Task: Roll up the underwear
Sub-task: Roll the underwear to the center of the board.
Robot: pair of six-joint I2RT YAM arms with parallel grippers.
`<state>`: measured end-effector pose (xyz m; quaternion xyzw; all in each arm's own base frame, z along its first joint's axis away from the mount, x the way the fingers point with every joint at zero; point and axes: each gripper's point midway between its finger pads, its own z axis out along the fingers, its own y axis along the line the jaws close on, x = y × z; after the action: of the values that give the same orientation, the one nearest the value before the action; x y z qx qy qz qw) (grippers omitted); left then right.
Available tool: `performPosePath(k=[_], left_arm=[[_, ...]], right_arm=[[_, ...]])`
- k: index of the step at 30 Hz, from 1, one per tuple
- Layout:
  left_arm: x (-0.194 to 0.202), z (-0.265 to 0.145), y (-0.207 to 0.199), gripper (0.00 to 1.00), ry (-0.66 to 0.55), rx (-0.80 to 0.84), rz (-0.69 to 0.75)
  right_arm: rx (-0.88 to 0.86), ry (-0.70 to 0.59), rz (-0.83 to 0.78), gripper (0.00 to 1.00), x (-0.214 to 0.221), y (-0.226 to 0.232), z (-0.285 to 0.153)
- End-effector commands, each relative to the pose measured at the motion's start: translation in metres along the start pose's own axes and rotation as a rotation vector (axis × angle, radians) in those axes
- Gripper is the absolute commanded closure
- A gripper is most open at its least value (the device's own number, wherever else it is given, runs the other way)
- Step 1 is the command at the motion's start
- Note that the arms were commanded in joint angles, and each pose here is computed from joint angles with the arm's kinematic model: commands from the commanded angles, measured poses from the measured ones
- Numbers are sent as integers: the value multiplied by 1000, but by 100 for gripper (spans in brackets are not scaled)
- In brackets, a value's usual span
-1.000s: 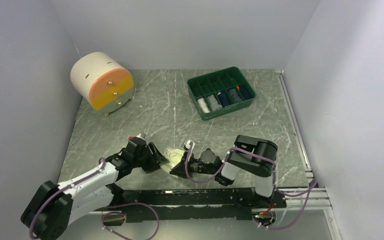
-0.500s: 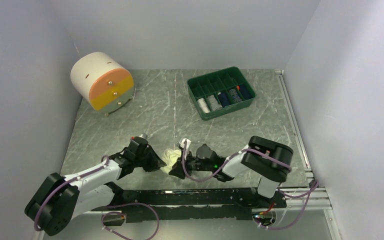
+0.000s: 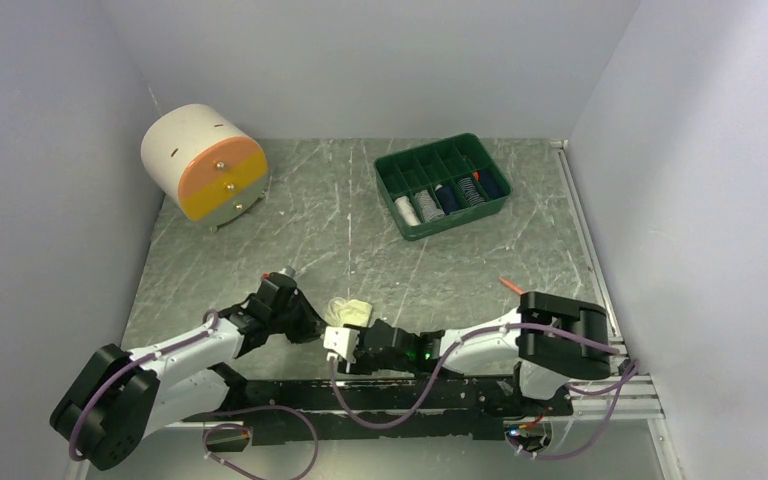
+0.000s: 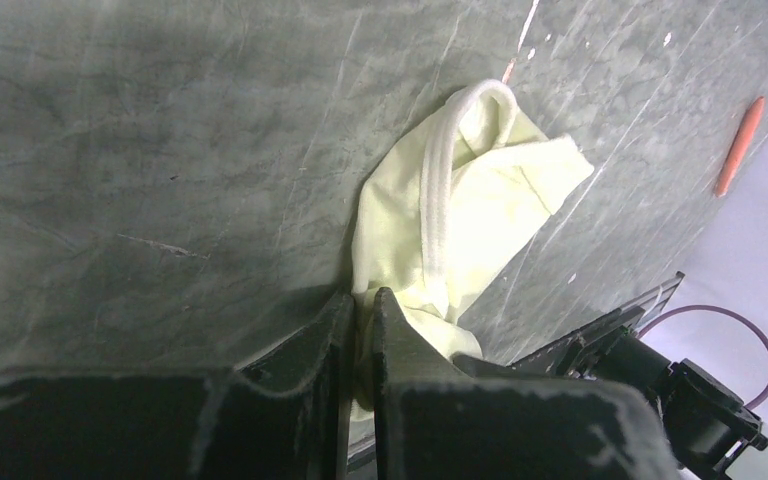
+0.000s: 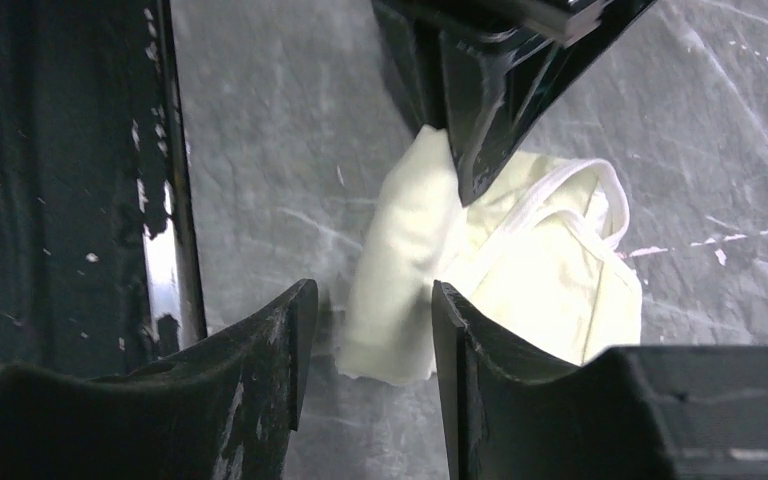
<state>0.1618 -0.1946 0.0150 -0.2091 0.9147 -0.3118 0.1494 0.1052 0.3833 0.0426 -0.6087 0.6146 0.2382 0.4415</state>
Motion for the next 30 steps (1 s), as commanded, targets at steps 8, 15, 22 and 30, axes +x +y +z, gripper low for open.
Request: performPosePath(k=[8, 15, 22, 30], left_arm=[[16, -2, 52, 95, 48, -199, 16], [0, -21, 51, 45, -36, -241, 47], [-11, -42, 49, 24, -111, -232, 24], [-12, -44, 31, 22, -148, -86, 25]], right_arm=[[164, -13, -93, 91, 2, -16, 3], [-109, -81, 243, 100, 6, 7, 11], [-266, -155, 673, 100, 3, 13, 15], [-354, -153, 988, 100, 13, 8, 16]])
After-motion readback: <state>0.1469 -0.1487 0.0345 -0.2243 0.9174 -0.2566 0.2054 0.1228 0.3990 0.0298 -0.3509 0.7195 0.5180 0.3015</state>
